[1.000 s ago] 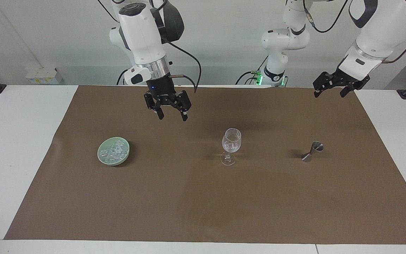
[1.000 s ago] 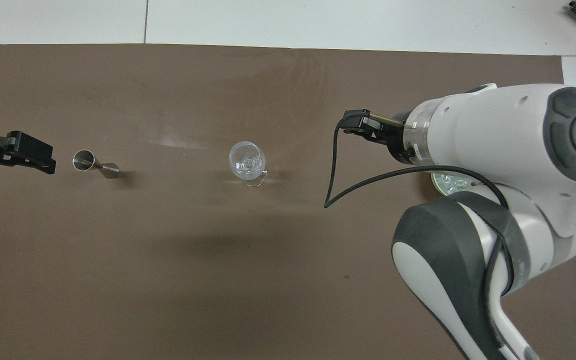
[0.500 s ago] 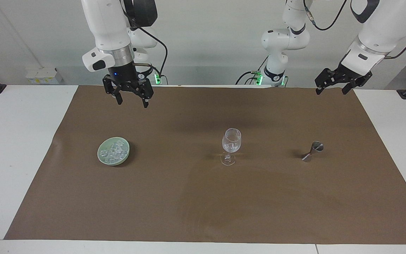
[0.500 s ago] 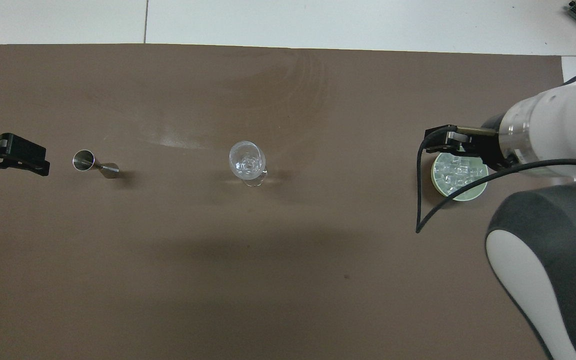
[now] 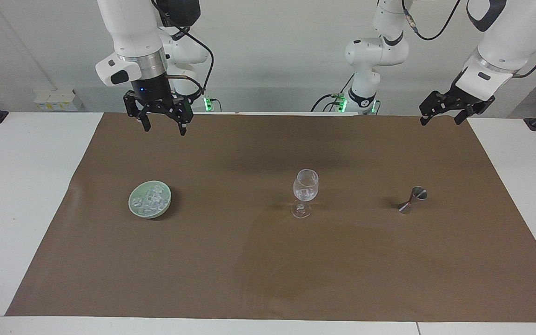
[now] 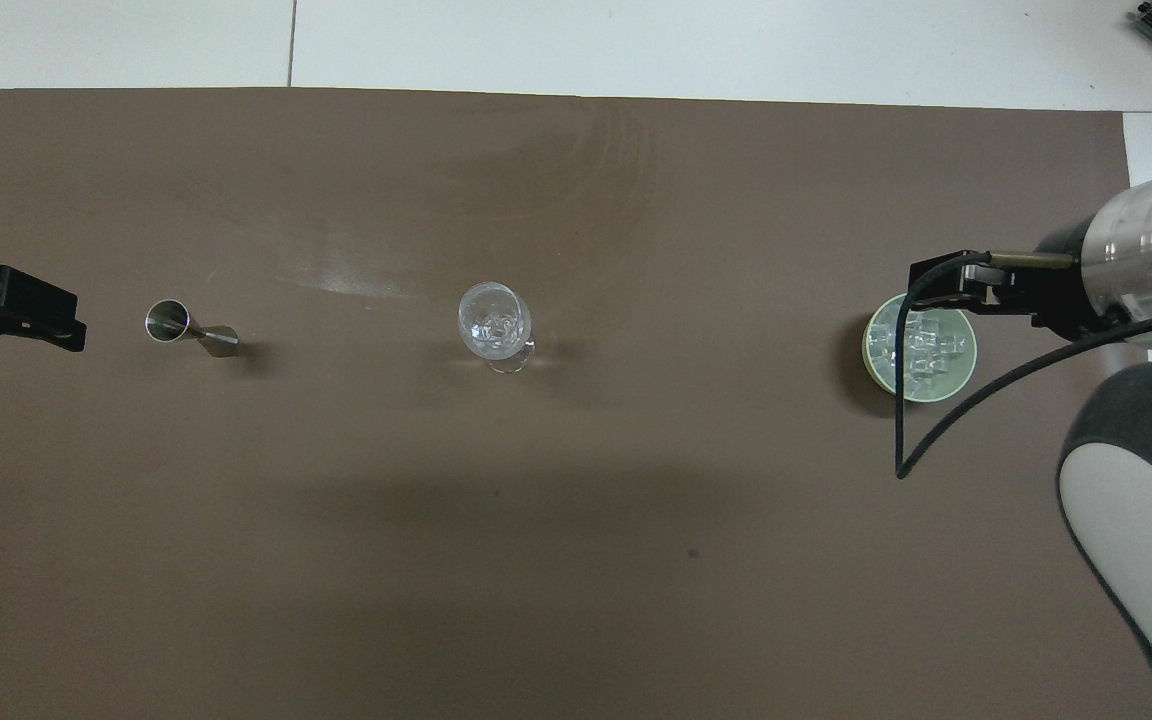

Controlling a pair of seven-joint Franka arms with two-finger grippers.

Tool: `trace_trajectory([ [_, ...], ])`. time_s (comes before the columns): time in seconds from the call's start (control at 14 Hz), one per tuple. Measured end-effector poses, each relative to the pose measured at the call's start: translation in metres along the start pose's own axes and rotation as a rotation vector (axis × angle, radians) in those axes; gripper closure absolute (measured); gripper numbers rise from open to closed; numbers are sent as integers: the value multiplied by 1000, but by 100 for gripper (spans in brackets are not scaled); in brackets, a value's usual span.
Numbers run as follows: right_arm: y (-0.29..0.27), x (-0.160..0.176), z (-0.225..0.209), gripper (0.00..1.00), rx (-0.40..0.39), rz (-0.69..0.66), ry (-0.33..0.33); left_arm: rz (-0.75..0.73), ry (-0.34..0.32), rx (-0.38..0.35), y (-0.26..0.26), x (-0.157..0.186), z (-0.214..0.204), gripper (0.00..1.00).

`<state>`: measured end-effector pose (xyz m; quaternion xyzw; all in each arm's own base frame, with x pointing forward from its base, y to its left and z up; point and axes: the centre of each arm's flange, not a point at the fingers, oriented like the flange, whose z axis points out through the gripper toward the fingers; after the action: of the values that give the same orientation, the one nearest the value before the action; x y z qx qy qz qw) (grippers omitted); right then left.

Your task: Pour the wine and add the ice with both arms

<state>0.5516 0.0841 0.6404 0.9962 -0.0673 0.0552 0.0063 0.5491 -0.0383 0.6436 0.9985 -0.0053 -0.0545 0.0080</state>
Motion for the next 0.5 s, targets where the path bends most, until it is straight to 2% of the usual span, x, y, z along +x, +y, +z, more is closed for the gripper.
trace_trajectory([
  [0.5,33,6,-6,0,-7,-82,-11,6,-41,4,3,-6,11,0],
])
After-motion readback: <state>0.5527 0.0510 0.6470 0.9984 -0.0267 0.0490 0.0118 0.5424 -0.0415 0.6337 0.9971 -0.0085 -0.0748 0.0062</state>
